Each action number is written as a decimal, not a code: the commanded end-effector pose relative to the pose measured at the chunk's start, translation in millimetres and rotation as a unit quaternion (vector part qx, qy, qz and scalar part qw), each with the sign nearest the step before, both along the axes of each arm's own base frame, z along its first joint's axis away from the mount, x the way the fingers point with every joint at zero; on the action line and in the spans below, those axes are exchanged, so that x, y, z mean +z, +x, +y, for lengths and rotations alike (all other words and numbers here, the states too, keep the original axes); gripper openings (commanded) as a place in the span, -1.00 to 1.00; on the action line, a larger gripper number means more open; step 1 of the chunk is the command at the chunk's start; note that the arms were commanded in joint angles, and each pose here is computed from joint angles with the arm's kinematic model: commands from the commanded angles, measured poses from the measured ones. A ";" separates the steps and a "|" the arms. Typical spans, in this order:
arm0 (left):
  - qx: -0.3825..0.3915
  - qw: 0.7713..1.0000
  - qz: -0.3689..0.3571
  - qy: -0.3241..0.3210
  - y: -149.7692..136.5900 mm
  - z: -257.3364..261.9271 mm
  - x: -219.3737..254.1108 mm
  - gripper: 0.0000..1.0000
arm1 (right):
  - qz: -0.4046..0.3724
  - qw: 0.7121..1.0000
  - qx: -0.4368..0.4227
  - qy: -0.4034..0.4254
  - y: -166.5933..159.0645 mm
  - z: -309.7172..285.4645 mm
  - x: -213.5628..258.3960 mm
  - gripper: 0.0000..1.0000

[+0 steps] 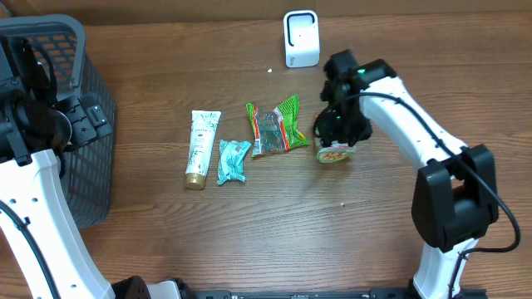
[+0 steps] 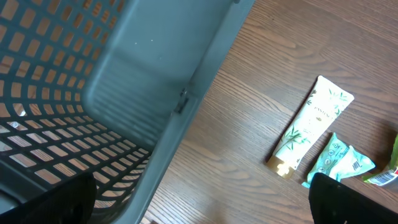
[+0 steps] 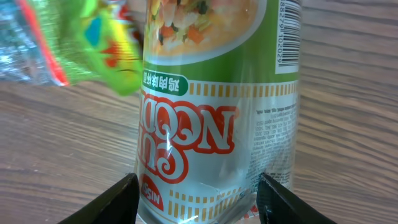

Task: Scan the item barcode
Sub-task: 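Carry the noodle cup left over the wipes pack with the right gripper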

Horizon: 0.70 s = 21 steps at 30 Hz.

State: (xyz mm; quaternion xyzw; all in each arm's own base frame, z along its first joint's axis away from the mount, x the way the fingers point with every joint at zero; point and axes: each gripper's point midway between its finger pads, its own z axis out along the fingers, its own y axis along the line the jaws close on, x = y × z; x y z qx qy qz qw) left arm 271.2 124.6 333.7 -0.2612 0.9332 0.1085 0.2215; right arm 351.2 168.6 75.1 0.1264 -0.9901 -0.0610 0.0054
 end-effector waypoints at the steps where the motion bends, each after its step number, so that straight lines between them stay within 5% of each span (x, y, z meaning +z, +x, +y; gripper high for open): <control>1: -0.007 1.000 0.002 0.002 0.4 0.9 -0.2 1.00 | -0.010 1.000 0.012 0.012 -2.7 15.7 6.1 0.22; 21: -0.007 1.000 0.002 0.002 0.4 0.9 -0.2 1.00 | -0.044 0.989 0.135 0.039 -56.7 128.4 14.6 0.25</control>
